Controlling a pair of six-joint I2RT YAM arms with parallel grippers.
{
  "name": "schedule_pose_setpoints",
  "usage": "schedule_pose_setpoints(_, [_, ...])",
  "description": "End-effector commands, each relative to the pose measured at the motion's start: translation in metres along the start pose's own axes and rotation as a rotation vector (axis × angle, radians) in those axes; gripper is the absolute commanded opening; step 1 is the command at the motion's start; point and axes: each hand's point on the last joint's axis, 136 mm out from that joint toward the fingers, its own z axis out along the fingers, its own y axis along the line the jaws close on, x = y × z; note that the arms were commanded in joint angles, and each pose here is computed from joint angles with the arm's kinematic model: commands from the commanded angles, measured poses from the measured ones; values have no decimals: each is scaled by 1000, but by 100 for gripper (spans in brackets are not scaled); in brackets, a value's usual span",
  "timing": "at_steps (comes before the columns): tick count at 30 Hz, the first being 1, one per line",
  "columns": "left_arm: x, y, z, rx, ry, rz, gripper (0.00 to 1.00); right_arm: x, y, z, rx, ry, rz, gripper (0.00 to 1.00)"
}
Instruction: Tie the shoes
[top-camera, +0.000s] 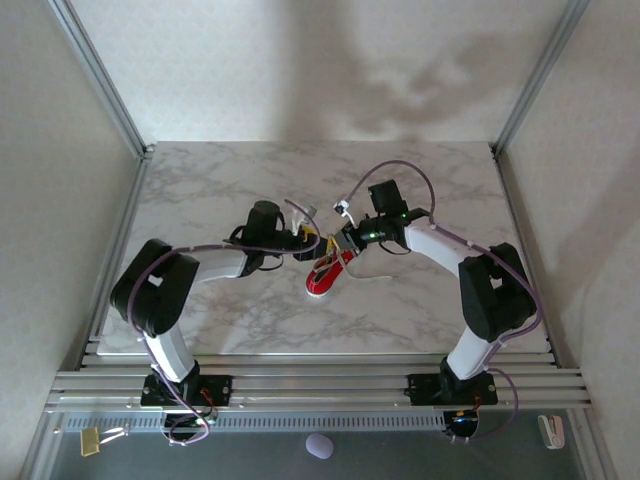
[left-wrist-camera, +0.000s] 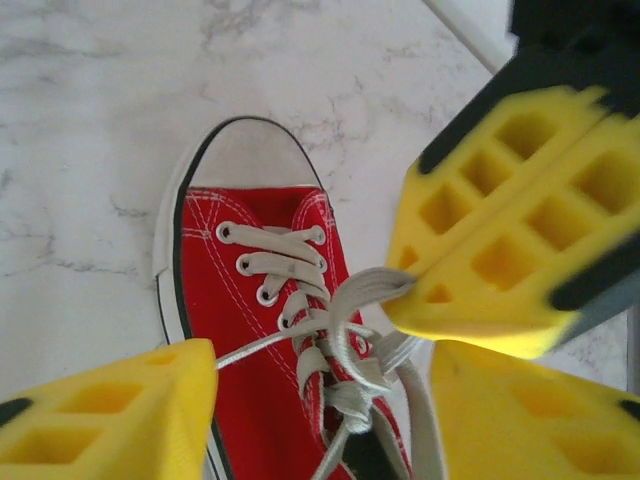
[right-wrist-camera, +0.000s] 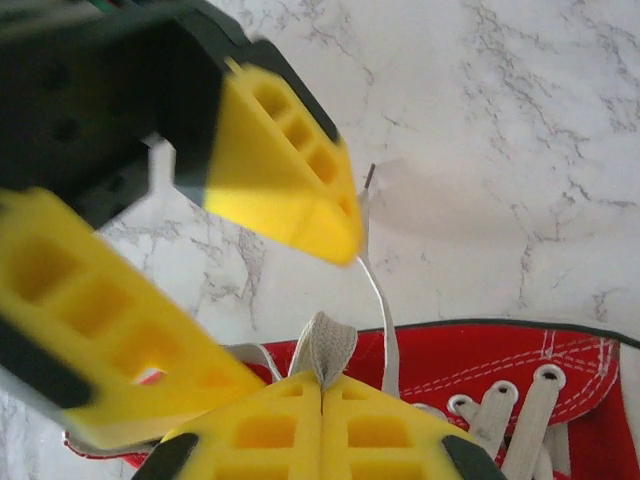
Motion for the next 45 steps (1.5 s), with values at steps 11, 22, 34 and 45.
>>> schedule_pose_setpoints(11, [14,78,-47,-544,-11,-134,71,-6,5,-5,76,-59,22,0])
schedule_pose_setpoints(22, [62,63,-50,-507,72,-261,37,-12,3,-15,183,-55,77,0])
schedule_pose_setpoints(34, [119,28,-29,-472,195,-286,20,-20,10,-24,190,-88,90,0])
schedule_pose_setpoints(45, [107,-38,11,-228,137,-302,20,-4,1,-26,253,-46,158,0])
